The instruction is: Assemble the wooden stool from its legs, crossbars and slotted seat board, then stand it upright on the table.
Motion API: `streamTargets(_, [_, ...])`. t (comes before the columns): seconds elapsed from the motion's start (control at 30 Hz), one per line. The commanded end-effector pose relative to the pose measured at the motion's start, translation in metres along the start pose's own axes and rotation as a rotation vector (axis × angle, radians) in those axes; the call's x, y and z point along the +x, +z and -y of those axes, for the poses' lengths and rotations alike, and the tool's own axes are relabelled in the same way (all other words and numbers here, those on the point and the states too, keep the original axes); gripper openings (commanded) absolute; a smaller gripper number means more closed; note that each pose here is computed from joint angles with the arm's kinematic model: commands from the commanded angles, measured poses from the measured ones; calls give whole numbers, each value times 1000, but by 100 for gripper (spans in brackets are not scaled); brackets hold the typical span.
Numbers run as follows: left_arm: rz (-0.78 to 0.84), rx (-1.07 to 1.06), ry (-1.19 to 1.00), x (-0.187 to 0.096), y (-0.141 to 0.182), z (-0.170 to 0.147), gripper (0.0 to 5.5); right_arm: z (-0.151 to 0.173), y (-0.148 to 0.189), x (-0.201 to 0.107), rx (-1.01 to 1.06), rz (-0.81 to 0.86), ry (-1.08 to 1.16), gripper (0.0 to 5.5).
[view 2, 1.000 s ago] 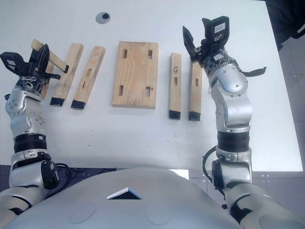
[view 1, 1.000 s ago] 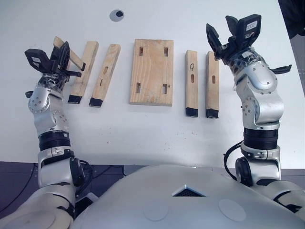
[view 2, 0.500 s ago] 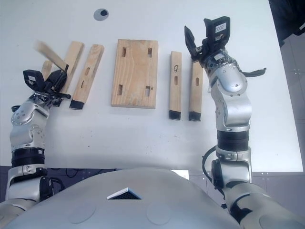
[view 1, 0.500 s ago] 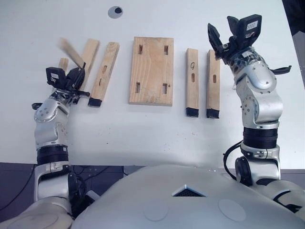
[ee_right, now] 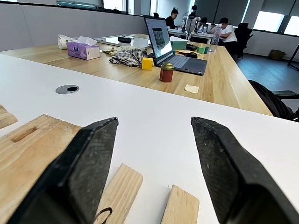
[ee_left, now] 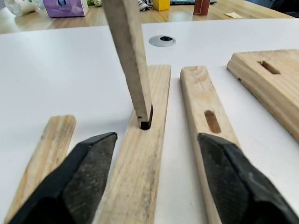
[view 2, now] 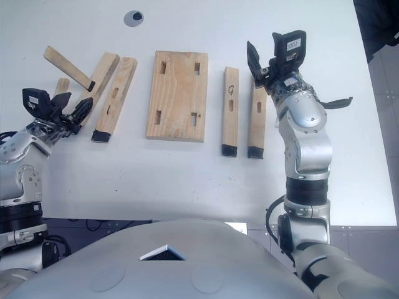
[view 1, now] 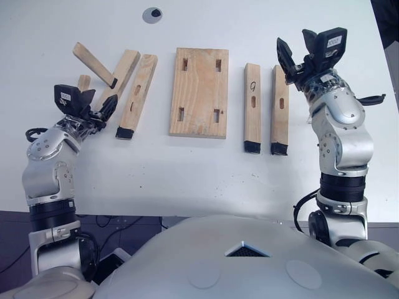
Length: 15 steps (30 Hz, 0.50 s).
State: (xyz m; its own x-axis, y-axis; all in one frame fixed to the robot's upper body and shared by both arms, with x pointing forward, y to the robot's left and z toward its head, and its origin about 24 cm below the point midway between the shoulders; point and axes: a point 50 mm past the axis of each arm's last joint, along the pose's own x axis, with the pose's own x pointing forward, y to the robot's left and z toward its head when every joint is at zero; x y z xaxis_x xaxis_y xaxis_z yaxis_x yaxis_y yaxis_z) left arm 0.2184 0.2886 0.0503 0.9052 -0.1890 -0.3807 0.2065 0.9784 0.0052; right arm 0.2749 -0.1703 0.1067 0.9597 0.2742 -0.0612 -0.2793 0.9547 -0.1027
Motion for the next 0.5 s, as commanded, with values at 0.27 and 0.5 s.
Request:
streamTargets(0.27, [-116,-7,23,-6,-20,-20,334,-2,4,1,-6,1,11,288])
streamTargets(0.5, [-167,-13,29,-9,-40,-27,288,-5,4,5,-9,1,36,288])
